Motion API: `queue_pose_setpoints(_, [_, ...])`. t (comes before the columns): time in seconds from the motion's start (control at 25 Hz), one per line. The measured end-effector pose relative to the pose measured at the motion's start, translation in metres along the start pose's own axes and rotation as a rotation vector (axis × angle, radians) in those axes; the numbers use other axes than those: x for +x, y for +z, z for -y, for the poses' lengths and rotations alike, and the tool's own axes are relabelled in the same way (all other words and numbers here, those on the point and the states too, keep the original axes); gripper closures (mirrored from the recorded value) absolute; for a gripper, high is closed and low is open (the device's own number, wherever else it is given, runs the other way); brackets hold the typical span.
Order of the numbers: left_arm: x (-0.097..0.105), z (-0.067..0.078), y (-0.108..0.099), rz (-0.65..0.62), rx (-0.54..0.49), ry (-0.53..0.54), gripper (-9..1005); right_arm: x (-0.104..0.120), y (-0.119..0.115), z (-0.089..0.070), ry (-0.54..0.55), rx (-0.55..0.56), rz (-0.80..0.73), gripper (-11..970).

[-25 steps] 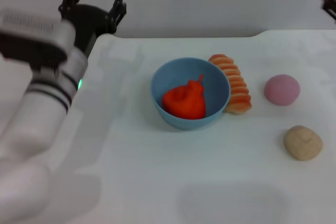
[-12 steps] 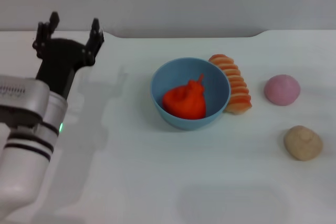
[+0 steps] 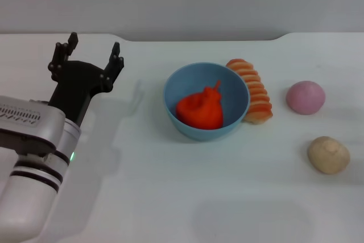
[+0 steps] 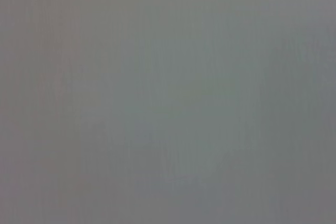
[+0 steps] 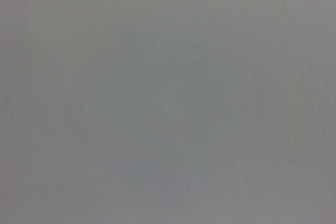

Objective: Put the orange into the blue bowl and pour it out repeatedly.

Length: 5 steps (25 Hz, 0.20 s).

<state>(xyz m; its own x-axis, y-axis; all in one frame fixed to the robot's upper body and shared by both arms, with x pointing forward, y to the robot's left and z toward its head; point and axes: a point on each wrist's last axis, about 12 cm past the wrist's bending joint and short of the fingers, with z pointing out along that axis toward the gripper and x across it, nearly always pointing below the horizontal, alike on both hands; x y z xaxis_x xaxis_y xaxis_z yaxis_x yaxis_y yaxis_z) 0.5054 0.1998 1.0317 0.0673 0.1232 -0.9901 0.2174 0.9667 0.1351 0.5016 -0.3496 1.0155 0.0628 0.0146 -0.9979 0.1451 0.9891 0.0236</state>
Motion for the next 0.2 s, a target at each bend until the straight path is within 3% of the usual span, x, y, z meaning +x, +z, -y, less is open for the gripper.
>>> queue_pose_setpoints(0.2, [0.0022, 0.0, -0.0011, -0.007, 0.008, 0.011, 196, 0.0004, -0.0006, 0.0003, 0.0, 0.001, -0.002, 224])
